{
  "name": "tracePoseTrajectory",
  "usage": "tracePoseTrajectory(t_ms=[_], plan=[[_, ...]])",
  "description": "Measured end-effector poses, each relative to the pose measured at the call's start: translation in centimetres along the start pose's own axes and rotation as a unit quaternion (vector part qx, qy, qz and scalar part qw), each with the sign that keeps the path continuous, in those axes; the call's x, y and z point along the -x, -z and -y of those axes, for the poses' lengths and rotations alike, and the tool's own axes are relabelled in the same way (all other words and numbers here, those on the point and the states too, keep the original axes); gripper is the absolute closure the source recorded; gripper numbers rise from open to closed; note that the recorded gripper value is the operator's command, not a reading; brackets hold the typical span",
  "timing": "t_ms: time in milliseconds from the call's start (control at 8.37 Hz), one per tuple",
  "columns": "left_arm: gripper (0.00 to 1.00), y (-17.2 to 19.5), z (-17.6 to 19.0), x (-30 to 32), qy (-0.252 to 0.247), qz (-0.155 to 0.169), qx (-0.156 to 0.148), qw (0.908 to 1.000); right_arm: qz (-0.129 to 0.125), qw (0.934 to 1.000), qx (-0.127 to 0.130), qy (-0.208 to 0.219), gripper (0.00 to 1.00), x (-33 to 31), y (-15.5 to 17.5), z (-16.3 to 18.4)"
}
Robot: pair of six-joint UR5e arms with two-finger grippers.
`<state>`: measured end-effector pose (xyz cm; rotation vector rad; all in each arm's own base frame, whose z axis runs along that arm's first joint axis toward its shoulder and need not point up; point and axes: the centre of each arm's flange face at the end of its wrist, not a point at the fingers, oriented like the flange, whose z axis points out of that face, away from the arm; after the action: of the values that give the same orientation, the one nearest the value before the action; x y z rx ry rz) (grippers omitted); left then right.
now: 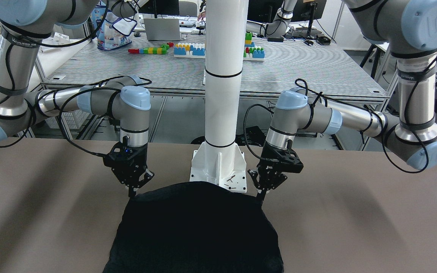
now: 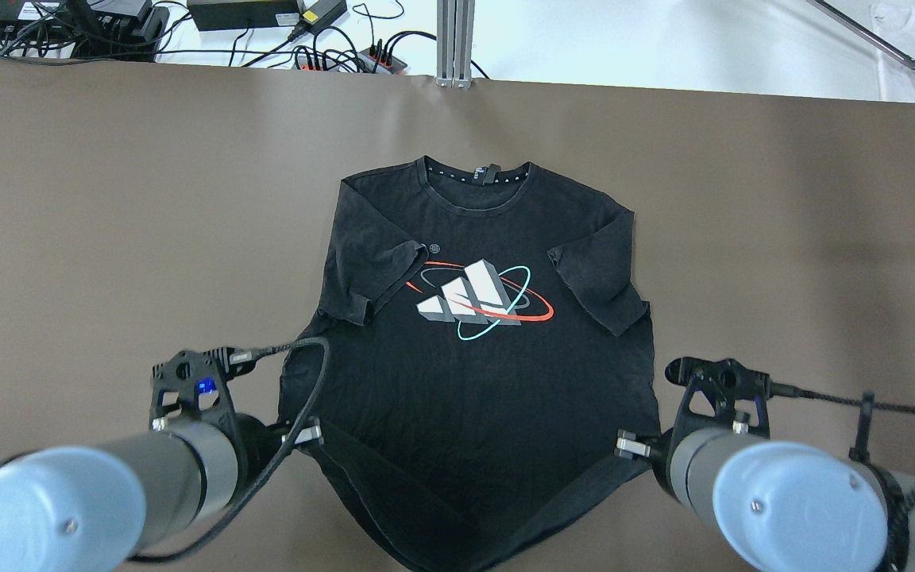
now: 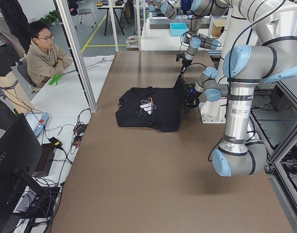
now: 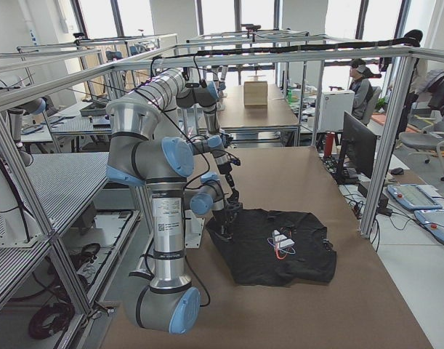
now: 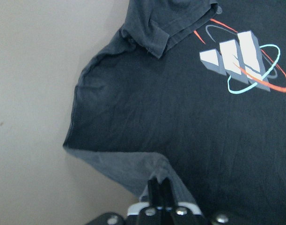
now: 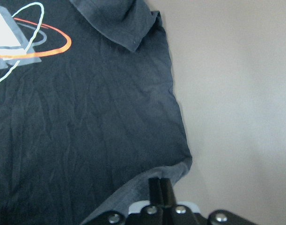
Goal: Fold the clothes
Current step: 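Grasp both hem corners and fold the hem up toward the collar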
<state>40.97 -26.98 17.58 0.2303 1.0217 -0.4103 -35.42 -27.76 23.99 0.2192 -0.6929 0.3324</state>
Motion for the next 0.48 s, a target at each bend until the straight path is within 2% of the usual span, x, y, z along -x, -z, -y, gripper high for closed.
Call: tracePoseTrajectory(t_ms=[478], plan=[[1.00, -3.3, 15.7, -0.5, 0.000, 0.037, -0.012, 0.9993, -0.052, 0.9976, -0.037, 0.029, 1.00, -1.8, -4.0, 14.2]])
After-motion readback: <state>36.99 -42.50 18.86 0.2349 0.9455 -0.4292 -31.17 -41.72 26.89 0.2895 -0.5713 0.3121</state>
